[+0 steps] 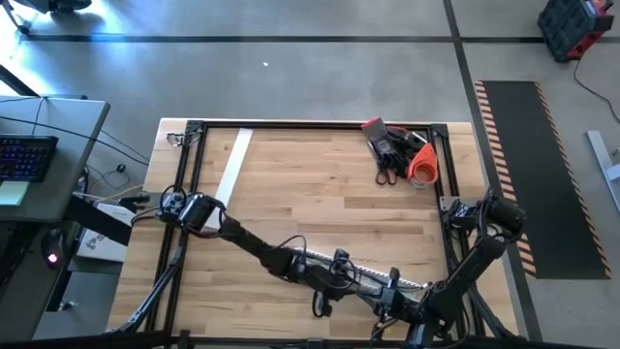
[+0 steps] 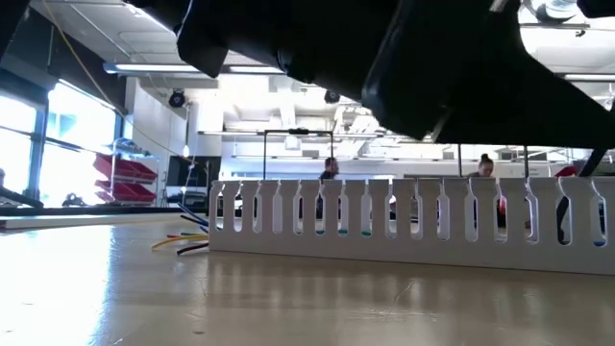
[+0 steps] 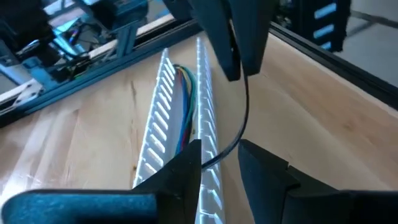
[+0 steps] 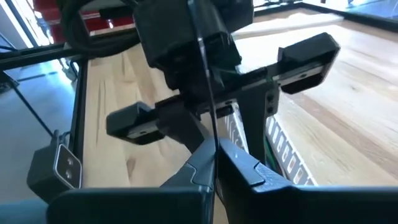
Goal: Ziptie cables
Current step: Put the colored ziptied cable into the white cable duct
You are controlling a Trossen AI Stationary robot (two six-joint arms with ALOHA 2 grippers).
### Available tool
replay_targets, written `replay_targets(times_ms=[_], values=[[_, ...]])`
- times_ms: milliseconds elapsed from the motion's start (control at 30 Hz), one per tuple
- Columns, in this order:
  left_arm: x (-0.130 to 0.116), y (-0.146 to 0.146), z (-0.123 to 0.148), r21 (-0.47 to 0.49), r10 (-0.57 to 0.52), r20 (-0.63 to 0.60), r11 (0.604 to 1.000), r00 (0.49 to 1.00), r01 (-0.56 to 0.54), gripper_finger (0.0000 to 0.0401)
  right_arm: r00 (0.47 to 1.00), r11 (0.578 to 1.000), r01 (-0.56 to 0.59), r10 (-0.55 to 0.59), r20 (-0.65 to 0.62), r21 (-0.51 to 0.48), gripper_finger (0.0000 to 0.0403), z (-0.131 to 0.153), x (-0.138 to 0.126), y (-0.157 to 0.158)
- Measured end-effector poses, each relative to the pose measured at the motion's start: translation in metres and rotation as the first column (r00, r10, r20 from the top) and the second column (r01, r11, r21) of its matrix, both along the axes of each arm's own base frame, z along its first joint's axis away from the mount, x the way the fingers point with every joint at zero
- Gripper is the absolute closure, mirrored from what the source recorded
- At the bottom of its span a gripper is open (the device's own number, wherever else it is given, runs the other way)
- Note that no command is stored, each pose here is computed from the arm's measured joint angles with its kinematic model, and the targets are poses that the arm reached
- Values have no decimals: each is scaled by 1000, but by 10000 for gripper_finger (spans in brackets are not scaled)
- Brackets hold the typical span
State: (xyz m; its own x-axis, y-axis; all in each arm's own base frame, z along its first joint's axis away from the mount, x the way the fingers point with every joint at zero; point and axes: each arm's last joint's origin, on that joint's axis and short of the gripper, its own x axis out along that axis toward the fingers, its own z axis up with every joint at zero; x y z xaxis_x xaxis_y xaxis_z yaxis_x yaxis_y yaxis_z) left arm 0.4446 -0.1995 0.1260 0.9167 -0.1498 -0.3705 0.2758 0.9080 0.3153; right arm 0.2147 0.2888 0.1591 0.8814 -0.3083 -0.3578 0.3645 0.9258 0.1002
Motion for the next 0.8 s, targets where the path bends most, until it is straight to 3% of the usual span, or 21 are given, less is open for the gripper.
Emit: replay_targets(times_ms=[467, 800], values=[[-4, -13, 4, -143, 95, 48, 986, 994, -87, 313, 1000, 1000, 10, -9, 24, -24, 403, 1, -2, 1], [0, -7, -8, -135, 194, 61, 974, 979, -184, 314, 999, 999, 20, -18, 44, -36, 403, 1, -3, 1]])
